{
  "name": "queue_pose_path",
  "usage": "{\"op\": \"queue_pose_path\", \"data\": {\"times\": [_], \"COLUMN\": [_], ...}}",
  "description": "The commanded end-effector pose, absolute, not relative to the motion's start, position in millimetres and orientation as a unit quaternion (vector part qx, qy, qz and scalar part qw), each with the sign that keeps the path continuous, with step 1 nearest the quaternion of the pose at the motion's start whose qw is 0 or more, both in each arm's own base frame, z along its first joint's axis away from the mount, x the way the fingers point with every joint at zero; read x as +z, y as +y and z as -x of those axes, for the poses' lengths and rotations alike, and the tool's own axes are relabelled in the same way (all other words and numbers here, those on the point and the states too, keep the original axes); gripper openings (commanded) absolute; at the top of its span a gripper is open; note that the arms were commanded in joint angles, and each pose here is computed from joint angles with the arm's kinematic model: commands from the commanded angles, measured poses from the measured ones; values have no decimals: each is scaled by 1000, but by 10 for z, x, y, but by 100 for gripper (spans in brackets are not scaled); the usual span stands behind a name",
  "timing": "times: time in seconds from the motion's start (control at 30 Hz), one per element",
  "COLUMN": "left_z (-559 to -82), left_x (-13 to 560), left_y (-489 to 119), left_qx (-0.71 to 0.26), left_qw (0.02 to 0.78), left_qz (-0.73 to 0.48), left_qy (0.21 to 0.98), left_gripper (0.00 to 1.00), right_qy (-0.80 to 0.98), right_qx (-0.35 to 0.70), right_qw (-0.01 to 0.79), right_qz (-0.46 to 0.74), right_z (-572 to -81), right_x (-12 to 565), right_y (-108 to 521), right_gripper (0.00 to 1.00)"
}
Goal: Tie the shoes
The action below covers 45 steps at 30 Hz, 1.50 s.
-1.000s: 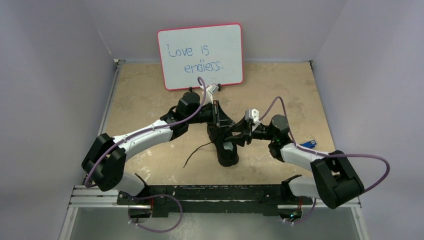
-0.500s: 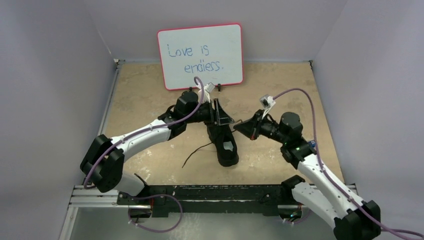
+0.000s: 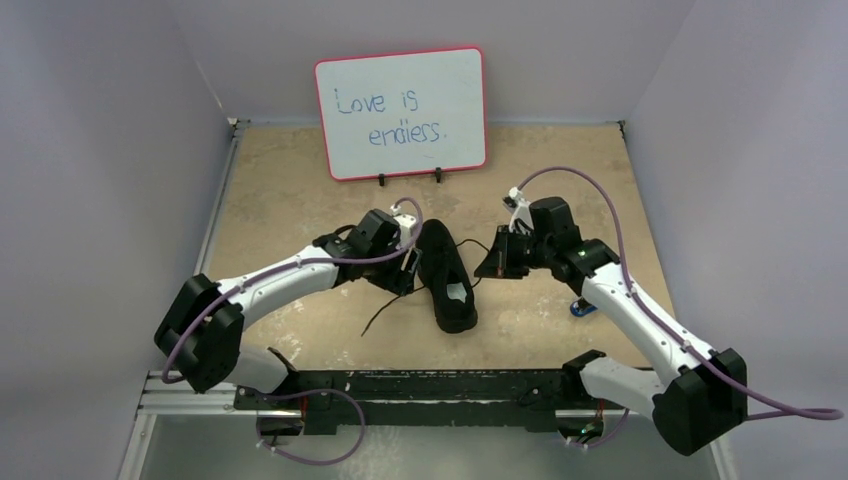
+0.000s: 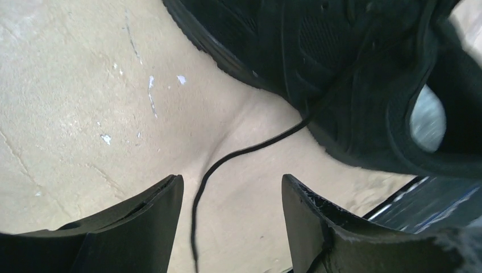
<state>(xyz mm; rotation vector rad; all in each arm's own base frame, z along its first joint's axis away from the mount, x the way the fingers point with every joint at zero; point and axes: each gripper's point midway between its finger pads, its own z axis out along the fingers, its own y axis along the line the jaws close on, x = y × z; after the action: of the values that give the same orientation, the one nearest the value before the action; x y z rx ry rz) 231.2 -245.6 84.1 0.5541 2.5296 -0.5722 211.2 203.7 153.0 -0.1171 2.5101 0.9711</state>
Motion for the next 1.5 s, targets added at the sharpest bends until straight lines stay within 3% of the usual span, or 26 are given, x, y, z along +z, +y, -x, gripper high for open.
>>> {"op": "queue_pose_path", "data": {"times": [0.0,0.1,0.33,0.47,0.6,0.63,0.77,0.83,0.9,0.97,1.17,1.3,1.47], "left_z": [-2342,-2300,-2269,-2235,-2248,-2250,-2198,-2121,-2214,-2267,-2072,-1943,-2041], "left_x": [913,782,488,320,432,459,518,547,746,892,677,690,509], "left_y": [-2524,-2644,-2736,-2590,-2574,-2555,-2357,-2218,-2096,-2054,-1449,-1433,-995], "left_qx": [-190,-212,-215,-181,-189,-186,-150,-126,-70,-86,-6,-48,21], "left_qw": [282,267,240,216,238,241,209,187,221,208,77,83,99], "left_qz": [-322,-348,-376,-364,-325,-313,-246,-211,-175,-136,-9,107,178], "left_qy": [883,873,869,888,896,900,934,951,957,965,997,990,979], "left_gripper": [64,64,56,36,4,0,0,0,0,0,0,0,0], "right_qy": [896,901,911,926,961,969,994,997,997,994,986,983,973], "right_qx": [368,360,328,310,248,221,90,48,2,-29,-32,-21,-15], "right_qw": [246,242,248,214,121,105,51,48,60,74,105,115,147], "right_qz": [32,32,17,-4,-21,-25,-40,-41,-52,-71,-124,-143,-179], "right_z": [-2174,-2201,-2257,-2157,-1861,-1814,-1726,-1804,-1948,-2118,-2501,-2566,-2792], "right_x": [1928,1971,2136,2219,2156,2130,1939,1811,1663,1509,1141,978,715], "right_y": [2082,2077,1982,1919,1728,1645,1252,1149,1036,916,459,319,112], "right_gripper": [0,0,0,0,0,0,0,0,0,0,0,0,0]}}
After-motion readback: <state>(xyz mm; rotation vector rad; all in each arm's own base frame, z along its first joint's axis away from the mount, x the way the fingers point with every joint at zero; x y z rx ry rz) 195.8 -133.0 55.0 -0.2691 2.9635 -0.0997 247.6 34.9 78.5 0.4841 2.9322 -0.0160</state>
